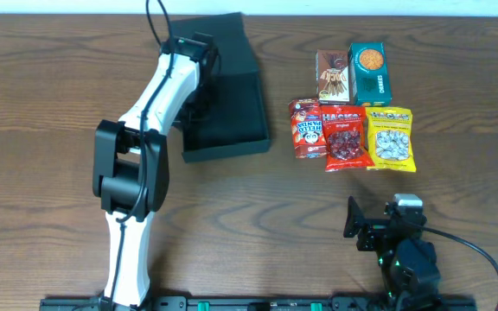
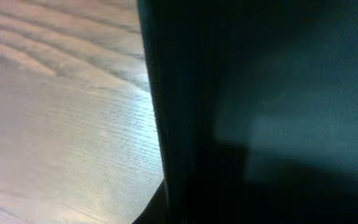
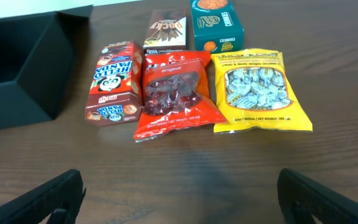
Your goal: Pack container
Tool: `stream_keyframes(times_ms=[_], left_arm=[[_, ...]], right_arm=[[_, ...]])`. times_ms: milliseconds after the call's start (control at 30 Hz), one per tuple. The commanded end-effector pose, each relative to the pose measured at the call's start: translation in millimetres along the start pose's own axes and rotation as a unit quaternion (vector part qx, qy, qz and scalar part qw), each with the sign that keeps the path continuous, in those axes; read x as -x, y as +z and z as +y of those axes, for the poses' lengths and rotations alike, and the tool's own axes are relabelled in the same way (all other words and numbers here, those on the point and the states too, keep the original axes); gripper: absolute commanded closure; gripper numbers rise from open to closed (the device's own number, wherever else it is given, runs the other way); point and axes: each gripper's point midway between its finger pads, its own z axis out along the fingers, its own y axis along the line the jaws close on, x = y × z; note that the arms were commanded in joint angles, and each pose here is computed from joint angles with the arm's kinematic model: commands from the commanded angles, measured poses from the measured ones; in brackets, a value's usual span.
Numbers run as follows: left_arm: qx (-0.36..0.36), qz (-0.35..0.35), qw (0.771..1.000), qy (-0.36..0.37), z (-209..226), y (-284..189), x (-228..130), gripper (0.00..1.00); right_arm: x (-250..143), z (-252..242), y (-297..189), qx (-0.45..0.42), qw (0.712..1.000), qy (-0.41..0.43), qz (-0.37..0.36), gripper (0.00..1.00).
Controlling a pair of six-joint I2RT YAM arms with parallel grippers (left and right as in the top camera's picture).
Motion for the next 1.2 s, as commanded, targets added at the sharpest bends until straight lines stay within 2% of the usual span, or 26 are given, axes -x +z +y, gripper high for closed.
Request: stream_keyframes(times_ms=[0, 133, 500, 733, 767, 833, 867, 1000, 1167], left_arm=[[0.011, -0.02, 0.998, 0.052, -15.4, -11.0, -4.7, 0.94], [0.011, -0.025, 0.998, 0.064, -28.3, -12.7, -9.2, 0.94], [0.014, 0.021, 1.0, 0.004, -26.6, 3.6, -32.3, 0.94], [0.002, 0.025, 0.999, -0.032, -31.5, 4.4, -34.0, 0.94], [0.008, 0.022, 0.999, -0.032, -29.5, 4.4, -32.7, 0.89], [0.022, 0.013, 0.999, -0.033, -23.6, 4.6, -29.5, 0.5], [0.03, 0.008, 0.999, -0.034, -20.3, 4.6, -27.3, 0.43], [0.028, -0.011, 0.998, -0.048, -12.2, -2.8, -13.7, 0.41], [-0.029, -0.081, 0.995, -0.06, -15.4, -58.1, 20.0, 0.38]], right_arm=[[-3.0, -1.5, 1.3, -0.003, 1.0, -0.005, 0.002, 0.01], [-3.0, -1.5, 1.3, -0.003, 1.0, -0.005, 0.002, 0.01], [-3.0, -1.5, 1.3, -0.003, 1.0, -0.005, 0.002, 0.01], [-3.0, -1.5, 1.3, -0.003, 1.0, -0.005, 0.002, 0.01], [-3.0, -1.5, 1.3, -0.003, 1.0, -0.005, 0.002, 0.01], [-3.0, -1.5, 1.3, -0.003, 1.0, -0.005, 0.002, 0.01], [-3.0, -1.5, 1.3, -0.003, 1.0, -0.005, 0.002, 0.01], [-3.0, -1.5, 1.3, -0.003, 1.0, -0.005, 0.002, 0.01], [-3.0, -1.5, 1.3, -0.003, 1.0, -0.005, 0.002, 0.01]])
